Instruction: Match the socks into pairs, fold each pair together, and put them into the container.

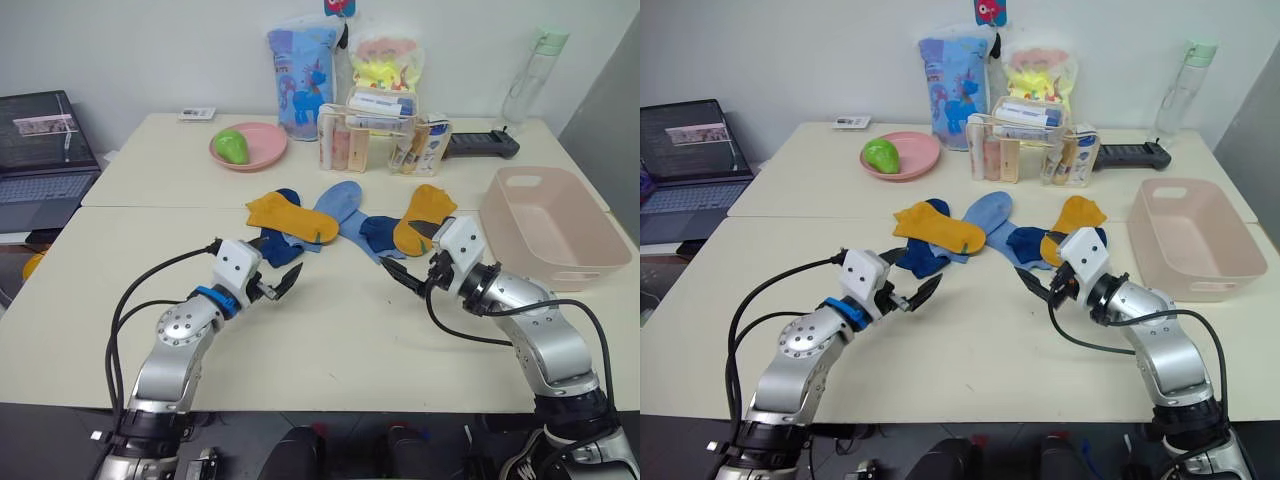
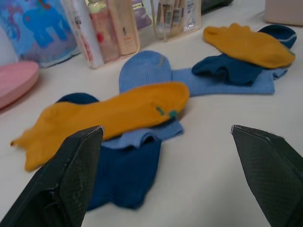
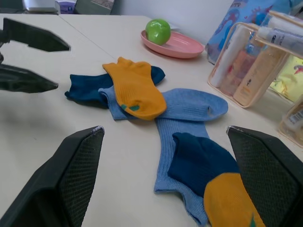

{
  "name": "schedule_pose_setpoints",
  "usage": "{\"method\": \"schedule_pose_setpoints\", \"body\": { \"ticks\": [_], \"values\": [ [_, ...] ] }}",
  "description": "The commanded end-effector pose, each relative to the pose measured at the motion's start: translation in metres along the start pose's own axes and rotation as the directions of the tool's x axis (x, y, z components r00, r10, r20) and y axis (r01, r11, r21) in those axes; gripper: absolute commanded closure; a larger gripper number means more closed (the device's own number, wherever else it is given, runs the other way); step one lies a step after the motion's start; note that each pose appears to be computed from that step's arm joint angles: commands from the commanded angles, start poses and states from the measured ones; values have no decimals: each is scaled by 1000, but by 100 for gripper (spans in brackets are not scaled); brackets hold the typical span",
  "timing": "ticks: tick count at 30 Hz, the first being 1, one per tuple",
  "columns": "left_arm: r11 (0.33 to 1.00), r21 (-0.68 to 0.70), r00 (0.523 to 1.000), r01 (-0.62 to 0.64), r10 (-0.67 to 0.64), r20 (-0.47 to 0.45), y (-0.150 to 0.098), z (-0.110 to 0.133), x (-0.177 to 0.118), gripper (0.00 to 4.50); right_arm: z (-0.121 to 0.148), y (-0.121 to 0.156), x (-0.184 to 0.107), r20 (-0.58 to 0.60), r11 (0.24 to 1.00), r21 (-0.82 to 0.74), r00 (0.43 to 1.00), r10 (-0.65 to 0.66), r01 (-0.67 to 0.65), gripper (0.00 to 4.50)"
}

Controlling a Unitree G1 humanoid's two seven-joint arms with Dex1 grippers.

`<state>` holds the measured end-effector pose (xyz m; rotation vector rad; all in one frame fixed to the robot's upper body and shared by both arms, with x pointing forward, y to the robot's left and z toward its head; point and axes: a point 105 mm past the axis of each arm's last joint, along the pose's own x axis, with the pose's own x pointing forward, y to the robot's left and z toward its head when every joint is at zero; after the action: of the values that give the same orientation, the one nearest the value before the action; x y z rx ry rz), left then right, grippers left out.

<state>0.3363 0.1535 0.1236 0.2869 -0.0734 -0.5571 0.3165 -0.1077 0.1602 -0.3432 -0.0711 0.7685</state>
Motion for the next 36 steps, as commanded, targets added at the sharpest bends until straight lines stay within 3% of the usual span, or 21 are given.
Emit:
{"method": "schedule_pose_setpoints", "body": {
  "ticks": [1, 9, 10, 13, 24, 36],
  "values": [
    [997, 81, 1000, -3, 3, -8, -4, 3, 25, 0, 6, 4, -4, 4, 999, -46, 1000, 21, -21, 3],
    [994, 111, 999, -16, 21, -43, -9, -1, 78, 0, 8, 2, -8, 5, 999, -47, 1000, 3, -3, 3],
    [994, 107, 999, -21, 25, -39, -10, -1, 84, 18, 9, 2, -8, 5, 999, -47, 1000, 0, 0, 1],
    [994, 107, 999, -12, 17, -42, -14, -3, 95, 91, 9, 2, -9, 3, 999, -49, 1000, -5, 5, 0],
    [999, 51, 1000, -12, 12, -12, -22, -5, 105, 446, 12, -6, -15, 1, 997, -69, 999, -46, 46, 0],
    [998, -23, 997, -67, 67, 28, 2, 6, 92, 446, 11, -3, -14, 9, 997, -55, 999, -49, 49, 0]
  ]
}}
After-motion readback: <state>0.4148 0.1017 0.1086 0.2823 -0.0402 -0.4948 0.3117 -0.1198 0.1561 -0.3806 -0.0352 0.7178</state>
